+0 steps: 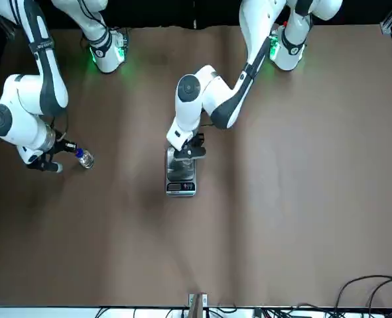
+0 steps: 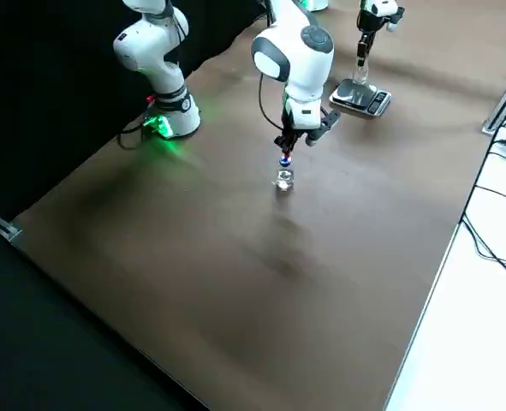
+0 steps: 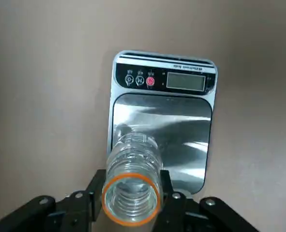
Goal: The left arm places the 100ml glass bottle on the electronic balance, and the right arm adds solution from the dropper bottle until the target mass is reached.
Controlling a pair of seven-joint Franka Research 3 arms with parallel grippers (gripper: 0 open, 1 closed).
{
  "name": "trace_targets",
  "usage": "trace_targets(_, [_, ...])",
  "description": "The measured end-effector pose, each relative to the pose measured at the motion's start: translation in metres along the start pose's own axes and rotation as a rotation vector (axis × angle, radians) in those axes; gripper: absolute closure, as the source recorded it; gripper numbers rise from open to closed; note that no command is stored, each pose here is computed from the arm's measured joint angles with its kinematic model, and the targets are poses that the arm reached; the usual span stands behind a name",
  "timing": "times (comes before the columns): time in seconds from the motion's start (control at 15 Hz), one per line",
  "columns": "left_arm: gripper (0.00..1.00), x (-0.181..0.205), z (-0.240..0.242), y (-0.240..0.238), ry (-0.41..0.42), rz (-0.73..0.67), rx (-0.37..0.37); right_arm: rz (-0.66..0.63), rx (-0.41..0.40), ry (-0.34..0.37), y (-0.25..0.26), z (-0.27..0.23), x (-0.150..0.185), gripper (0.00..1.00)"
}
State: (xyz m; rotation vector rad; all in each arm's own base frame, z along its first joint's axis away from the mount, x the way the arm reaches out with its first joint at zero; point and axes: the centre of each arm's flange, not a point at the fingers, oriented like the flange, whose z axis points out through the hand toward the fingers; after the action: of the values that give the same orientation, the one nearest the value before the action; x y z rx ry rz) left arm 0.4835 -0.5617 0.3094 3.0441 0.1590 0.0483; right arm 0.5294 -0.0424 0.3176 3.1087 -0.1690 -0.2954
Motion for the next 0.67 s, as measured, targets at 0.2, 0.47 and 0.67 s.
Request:
trace_targets(0.2, [0.51, -0.006, 0.009, 0.006, 0.014, 0.013, -0.001, 0.0, 0.0, 0.003, 0.0, -0.002, 0.001, 0.84])
trace_targets(0.47, [0.51, -0.01, 0.017, 0.012, 0.037, 0.025, -0.017, 0.0, 0.0, 0.005, 0.0, -0.003, 0.001, 0.84])
trace_targets(0.67, [0.51, -0.01, 0.02, 0.012, 0.039, 0.025, -0.018, 0.0, 0.0, 0.0, 0.0, -0.005, 0.002, 0.84])
